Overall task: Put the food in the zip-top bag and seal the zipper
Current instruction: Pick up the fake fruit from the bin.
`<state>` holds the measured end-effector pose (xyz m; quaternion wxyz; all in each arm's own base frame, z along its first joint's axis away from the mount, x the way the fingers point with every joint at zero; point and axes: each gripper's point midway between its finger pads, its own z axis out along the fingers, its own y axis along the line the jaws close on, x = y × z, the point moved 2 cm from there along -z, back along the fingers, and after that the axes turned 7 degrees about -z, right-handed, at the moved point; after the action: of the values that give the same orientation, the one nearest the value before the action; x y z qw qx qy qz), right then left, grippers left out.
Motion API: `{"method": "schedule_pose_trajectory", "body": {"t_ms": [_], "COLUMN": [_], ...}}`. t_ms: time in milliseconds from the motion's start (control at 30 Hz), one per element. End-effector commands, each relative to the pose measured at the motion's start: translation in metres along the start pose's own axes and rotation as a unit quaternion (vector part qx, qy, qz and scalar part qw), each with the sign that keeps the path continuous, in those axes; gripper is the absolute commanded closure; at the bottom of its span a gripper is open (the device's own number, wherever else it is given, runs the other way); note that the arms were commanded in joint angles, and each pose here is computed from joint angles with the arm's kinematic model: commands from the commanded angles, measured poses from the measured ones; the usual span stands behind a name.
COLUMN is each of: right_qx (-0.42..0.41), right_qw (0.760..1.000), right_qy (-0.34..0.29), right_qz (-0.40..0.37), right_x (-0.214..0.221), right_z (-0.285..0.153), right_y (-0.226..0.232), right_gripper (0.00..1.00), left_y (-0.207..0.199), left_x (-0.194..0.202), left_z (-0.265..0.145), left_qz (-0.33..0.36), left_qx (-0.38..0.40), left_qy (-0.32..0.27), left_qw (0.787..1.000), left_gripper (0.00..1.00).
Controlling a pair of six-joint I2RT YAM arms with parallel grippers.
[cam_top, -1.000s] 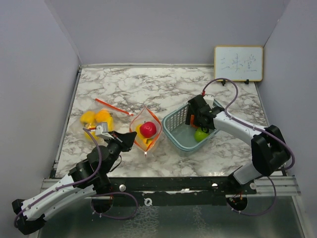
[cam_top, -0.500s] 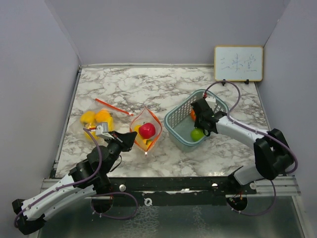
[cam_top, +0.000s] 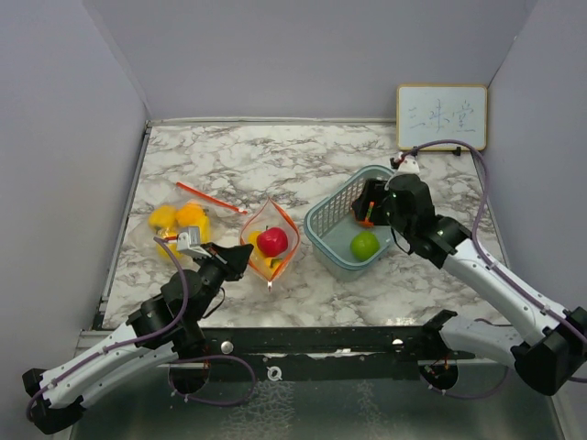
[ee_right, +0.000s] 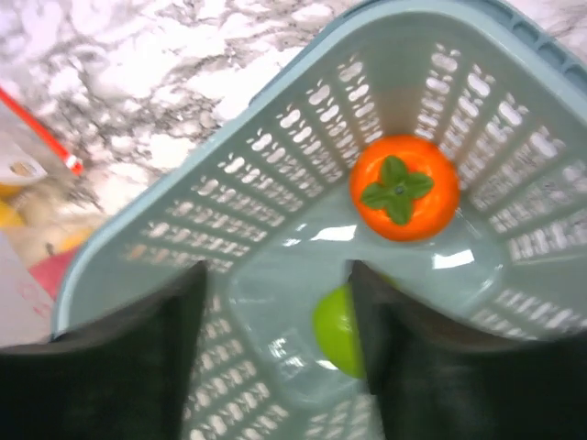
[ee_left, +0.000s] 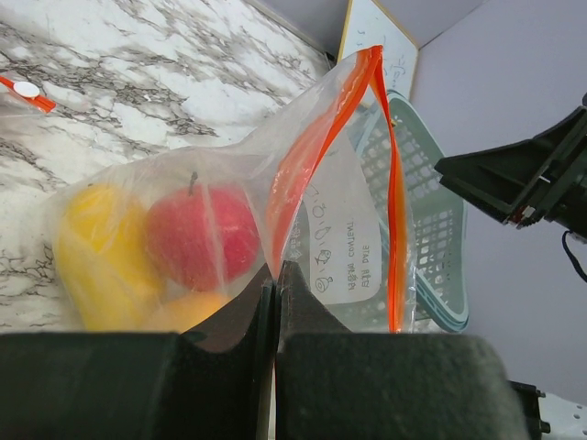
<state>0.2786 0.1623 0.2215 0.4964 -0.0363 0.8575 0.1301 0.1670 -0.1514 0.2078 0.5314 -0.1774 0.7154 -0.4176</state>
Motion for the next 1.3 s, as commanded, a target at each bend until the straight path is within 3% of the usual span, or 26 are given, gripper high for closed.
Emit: {"method": "schedule_pose_trajectory", "body": {"t_ms": [0, 167, 300, 600, 833, 900, 1067, 1267], "right_qx": [0.074, 0.107, 0.101, 0.037, 0.041, 0.045, 0.036, 0.003], "right_qw": [0.994, 0.975, 0.964, 0.936, 0.927, 0.926, 0.938, 0.968], "right_qy": [0.078, 0.186, 0.237, 0.341, 0.366, 0.366, 0.337, 0.245], "right_qz": [-0.028, -0.060, -0.068, -0.084, -0.073, -0.074, -0.067, -0.051], "right_x": [0.025, 0.047, 0.067, 0.137, 0.162, 0.165, 0.148, 0.073], "right_z": [0.020, 0.032, 0.025, 0.036, 0.042, 0.041, 0.036, 0.025], "right_y": [-0.017, -0.019, -0.020, -0.014, -0.018, -0.020, -0.016, 0.008], "right_gripper": [0.20, 0.04, 0.00, 0.01, 0.00, 0.08, 0.49, 0.57], "left_y": [-0.004, -0.007, -0.010, -0.004, -0.004, -0.004, -0.004, -0.004], "left_x": [-0.007, -0.010, -0.016, -0.022, -0.024, -0.024, -0.021, -0.021], "left_z": [-0.002, -0.005, -0.009, -0.015, -0.016, -0.015, -0.014, -0.015], "left_qz": [-0.001, 0.003, 0.004, -0.003, -0.003, -0.003, -0.006, -0.005], "left_qx": [0.004, 0.004, 0.008, 0.006, 0.006, 0.006, 0.006, 0.004], "left_qy": [-0.007, -0.006, -0.010, -0.024, -0.026, -0.027, -0.023, -0.021], "left_qw": [1.000, 1.000, 1.000, 1.000, 1.000, 1.000, 1.000, 1.000], "left_gripper": [1.00, 1.00, 1.00, 1.00, 1.00, 1.00, 1.00, 1.00]}}
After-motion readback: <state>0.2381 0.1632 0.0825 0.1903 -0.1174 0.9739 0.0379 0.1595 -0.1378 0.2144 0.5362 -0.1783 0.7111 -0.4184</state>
